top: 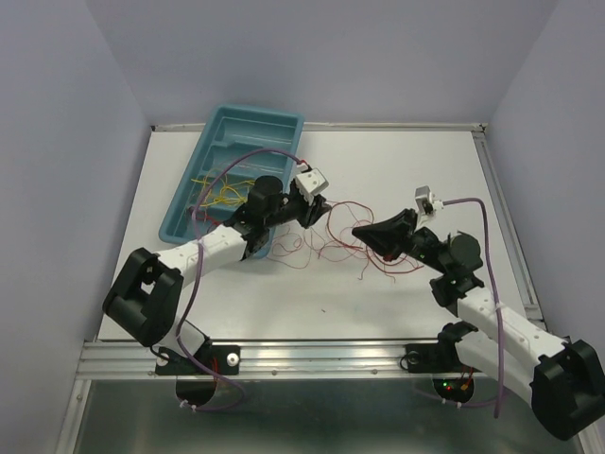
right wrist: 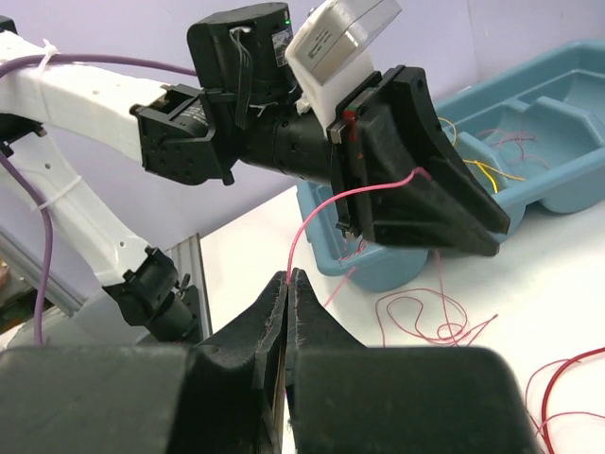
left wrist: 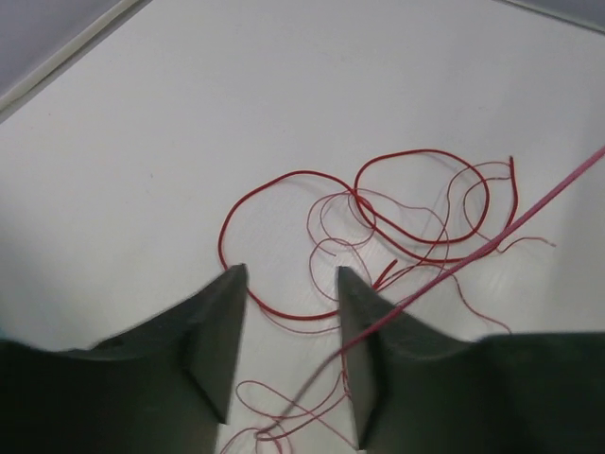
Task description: Untangle the cables
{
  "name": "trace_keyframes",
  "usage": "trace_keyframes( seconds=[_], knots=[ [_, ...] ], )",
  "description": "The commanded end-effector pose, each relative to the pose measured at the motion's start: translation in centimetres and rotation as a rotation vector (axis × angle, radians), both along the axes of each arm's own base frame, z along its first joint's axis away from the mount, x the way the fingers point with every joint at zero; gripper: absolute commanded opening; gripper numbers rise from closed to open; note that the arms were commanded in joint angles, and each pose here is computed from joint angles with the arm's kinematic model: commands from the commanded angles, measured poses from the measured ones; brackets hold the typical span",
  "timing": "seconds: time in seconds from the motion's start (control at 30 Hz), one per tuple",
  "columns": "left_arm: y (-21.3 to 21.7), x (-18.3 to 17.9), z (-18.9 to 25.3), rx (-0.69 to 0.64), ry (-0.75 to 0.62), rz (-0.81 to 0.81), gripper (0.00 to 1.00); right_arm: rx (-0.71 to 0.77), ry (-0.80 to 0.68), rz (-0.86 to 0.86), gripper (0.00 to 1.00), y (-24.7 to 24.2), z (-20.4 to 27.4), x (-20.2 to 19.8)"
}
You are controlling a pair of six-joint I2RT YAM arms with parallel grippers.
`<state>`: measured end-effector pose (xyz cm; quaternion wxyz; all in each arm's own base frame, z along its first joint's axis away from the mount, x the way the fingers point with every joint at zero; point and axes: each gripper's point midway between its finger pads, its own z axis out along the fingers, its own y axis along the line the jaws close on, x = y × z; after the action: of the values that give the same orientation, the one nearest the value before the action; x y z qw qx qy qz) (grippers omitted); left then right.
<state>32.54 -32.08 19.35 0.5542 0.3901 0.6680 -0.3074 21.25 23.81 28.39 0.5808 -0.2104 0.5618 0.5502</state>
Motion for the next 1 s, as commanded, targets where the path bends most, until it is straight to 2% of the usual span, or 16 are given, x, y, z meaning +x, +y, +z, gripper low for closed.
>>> trace_keyframes(
  seconds=[0.0, 0.03, 0.07, 0.1, 0.17, 0.33, 0.37, 0.43, 0.47, 0.5, 0.57, 0.7, 0.83, 0.93, 0.97],
  knots=[
    [-0.7, 1.0, 3.5, -0.045, -0.074, -0.004, 0.29, 0.015, -0.056, -0.005, 0.01, -0.2, 0.3, -0.6],
    [-0.7, 1.0, 3.5, -0.039, -0.076, -0.009, 0.2, 0.02, -0.053, -0.021, 0.0, -0.3, 0.3, -0.4],
    [-0.7, 1.0, 3.7, -0.04, -0.079, -0.01, 0.06, 0.03, -0.037, -0.061, 0.01, -0.6, 0.2, 0.2],
    [-0.7, 0.9, 4.0, -0.042, -0.083, -0.013, 0.02, 0.033, -0.027, -0.086, 0.01, -0.8, 0.1, 0.7],
    [-0.5, 0.6, 4.9, -0.041, -0.098, -0.018, 0.0, 0.029, 0.003, -0.154, 0.07, -1.4, -0.5, 1.9],
    [-0.6, 0.2, 10.2, -0.03, -0.148, -0.059, 0.0, 0.012, 0.091, -0.326, 0.07, -2.9, -2.4, 4.8],
    [-0.5, 0.3, 12.0, -0.012, -0.161, -0.06, 0.0, 0.001, 0.13, -0.385, 0.12, -3.6, -3.3, 5.7],
    [-0.4, 0.3, 14.0, 0.015, -0.189, -0.069, 0.0, 0.0, 0.152, -0.419, 0.27, -4.0, -3.9, 6.2],
    [0.1, 0.4, 14.5, 0.039, -0.181, -0.052, 0.0, -0.002, 0.163, -0.429, 0.39, -4.2, -4.3, 6.3],
    [0.3, 0.6, 17.3, 0.026, -0.246, -0.036, 0.0, 0.001, 0.165, -0.436, 0.59, -4.3, -4.3, 6.4],
    [1.3, 1.2, 20.2, 0.02, -0.313, 0.025, 0.0, 0.006, 0.164, -0.437, 0.75, -4.3, -4.2, 6.2],
    [3.6, 1.8, 29.5, -0.054, -0.486, 0.163, 0.0, 0.004, 0.16, -0.444, 0.81, -4.5, -4.3, 6.1],
    [7.2, 3.0, 36.1, -0.091, -0.665, 0.373, 0.0, -0.011, 0.177, -0.449, 0.82, -4.4, -4.9, 6.5],
    [8.9, 3.4, 38.8, -0.082, -0.812, 0.466, 0.0, -0.019, 0.184, -0.442, 0.82, -4.2, -5.1, 6.6],
    [10.2, 4.0, 40.4, -0.088, -0.871, 0.549, 0.0, -0.021, 0.186, -0.439, 0.82, -4.2, -5.2, 6.6]
  ],
)
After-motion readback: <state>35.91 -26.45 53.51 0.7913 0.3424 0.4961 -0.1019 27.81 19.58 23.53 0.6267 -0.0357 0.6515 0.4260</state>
